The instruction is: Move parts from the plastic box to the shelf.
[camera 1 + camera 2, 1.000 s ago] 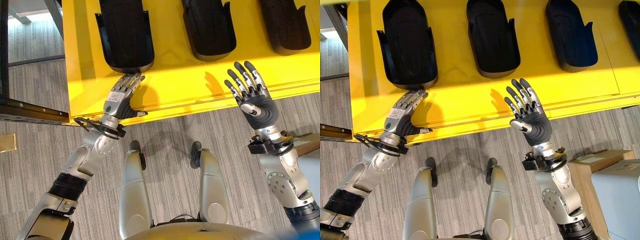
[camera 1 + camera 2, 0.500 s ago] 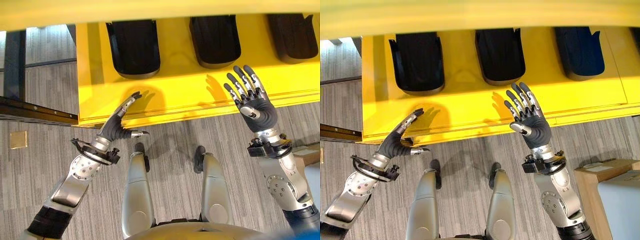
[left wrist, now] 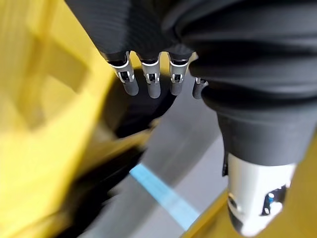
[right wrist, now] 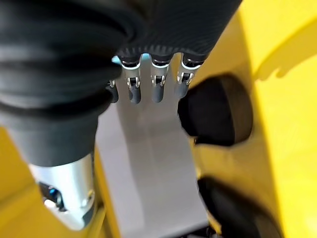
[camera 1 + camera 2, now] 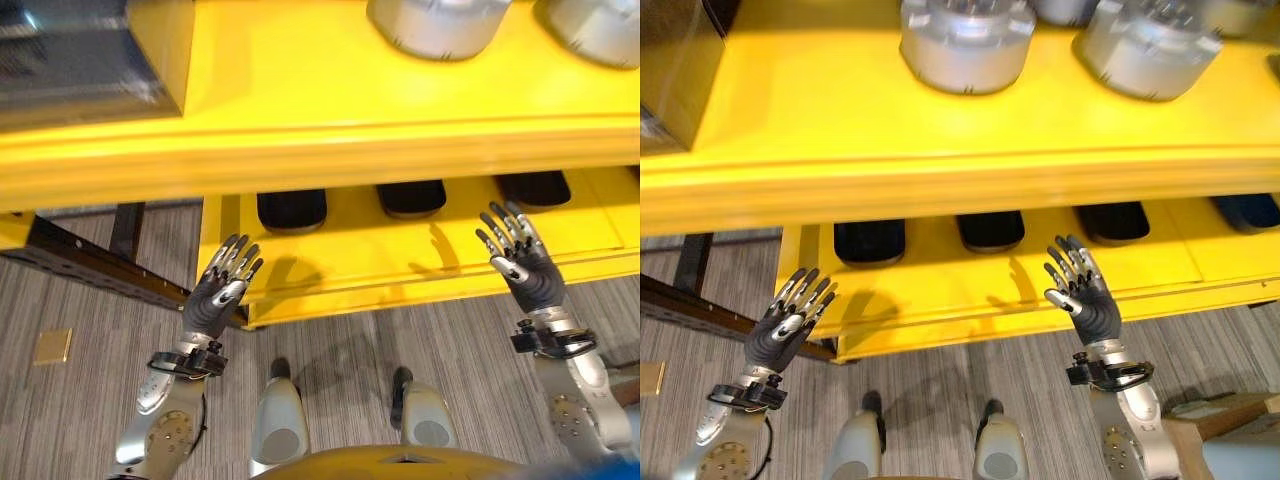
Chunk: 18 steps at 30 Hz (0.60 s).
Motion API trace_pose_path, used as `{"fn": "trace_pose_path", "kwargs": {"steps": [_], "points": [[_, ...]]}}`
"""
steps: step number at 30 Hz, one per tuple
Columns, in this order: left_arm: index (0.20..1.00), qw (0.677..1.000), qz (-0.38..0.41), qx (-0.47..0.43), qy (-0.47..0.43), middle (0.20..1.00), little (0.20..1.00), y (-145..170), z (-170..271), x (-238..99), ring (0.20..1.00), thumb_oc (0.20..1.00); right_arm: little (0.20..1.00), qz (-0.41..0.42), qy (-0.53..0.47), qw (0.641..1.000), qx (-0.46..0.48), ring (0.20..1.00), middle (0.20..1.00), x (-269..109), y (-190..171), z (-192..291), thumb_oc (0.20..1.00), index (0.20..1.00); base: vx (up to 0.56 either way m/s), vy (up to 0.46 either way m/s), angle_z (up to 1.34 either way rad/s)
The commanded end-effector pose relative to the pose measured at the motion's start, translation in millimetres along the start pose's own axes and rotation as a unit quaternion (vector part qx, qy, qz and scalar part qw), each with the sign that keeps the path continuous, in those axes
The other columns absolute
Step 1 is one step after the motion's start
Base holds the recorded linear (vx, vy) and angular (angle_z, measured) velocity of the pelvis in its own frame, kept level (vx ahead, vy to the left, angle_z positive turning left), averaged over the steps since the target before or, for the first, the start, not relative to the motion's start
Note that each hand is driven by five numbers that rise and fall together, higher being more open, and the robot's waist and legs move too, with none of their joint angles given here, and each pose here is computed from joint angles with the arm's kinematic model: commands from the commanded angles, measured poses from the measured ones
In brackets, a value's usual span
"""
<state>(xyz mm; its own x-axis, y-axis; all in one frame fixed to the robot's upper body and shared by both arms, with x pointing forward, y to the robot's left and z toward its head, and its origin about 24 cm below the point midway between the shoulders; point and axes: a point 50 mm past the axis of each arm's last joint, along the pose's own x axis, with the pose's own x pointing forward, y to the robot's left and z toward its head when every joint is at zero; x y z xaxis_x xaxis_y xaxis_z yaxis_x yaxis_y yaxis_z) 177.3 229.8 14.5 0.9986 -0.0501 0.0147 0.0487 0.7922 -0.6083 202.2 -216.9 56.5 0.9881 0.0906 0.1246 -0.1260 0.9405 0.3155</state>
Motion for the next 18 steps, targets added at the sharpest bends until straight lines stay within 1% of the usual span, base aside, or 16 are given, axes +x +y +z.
{"fn": "trace_pose_path", "kwargs": {"steps": [1,4,5,9,12,18], "points": [[1.0,0.997,-0.056,0.052,-0.016,1.0,1.0,-10,19,-3,1.0,1.0,1.0,0.016,-0.022,0.998,-0.062,1.0,1.0,-1,-2,13,1.0,1.0,0.12,0.037,-0.12],[1.0,0.998,-0.042,0.053,-0.012,1.0,1.0,-6,14,-4,1.0,1.0,1.0,0.004,-0.012,0.998,-0.069,1.0,1.0,-2,-4,8,1.0,1.0,0.08,0.04,-0.03],[1.0,0.997,-0.034,0.064,-0.015,1.0,1.0,-7,12,-2,1.0,1.0,1.0,0.001,0.002,0.998,-0.057,1.0,1.0,0,-3,-1,1.0,1.0,0.05,0.047,-0.03],[1.0,0.997,-0.012,0.078,-0.007,1.0,1.0,-4,2,2,1.0,1.0,1.0,0.007,0.008,0.999,-0.046,1.0,1.0,7,4,-8,1.0,1.0,0.06,0.037,-0.07],[1.0,0.994,-0.004,0.107,-0.002,1.0,1.0,-4,-1,5,1.0,1.0,1.0,0.009,0.019,0.999,-0.04,1.0,1.0,10,8,-15,1.0,1.0,0.02,0.018,-0.01],[1.0,0.992,0.006,0.123,0.007,1.0,1.0,-1,-7,6,1.0,1.0,1.0,0.014,0.032,0.999,-0.026,1.0,1.0,12,13,-23,1.0,1.0,0.03,0.013,-0.03]]}}
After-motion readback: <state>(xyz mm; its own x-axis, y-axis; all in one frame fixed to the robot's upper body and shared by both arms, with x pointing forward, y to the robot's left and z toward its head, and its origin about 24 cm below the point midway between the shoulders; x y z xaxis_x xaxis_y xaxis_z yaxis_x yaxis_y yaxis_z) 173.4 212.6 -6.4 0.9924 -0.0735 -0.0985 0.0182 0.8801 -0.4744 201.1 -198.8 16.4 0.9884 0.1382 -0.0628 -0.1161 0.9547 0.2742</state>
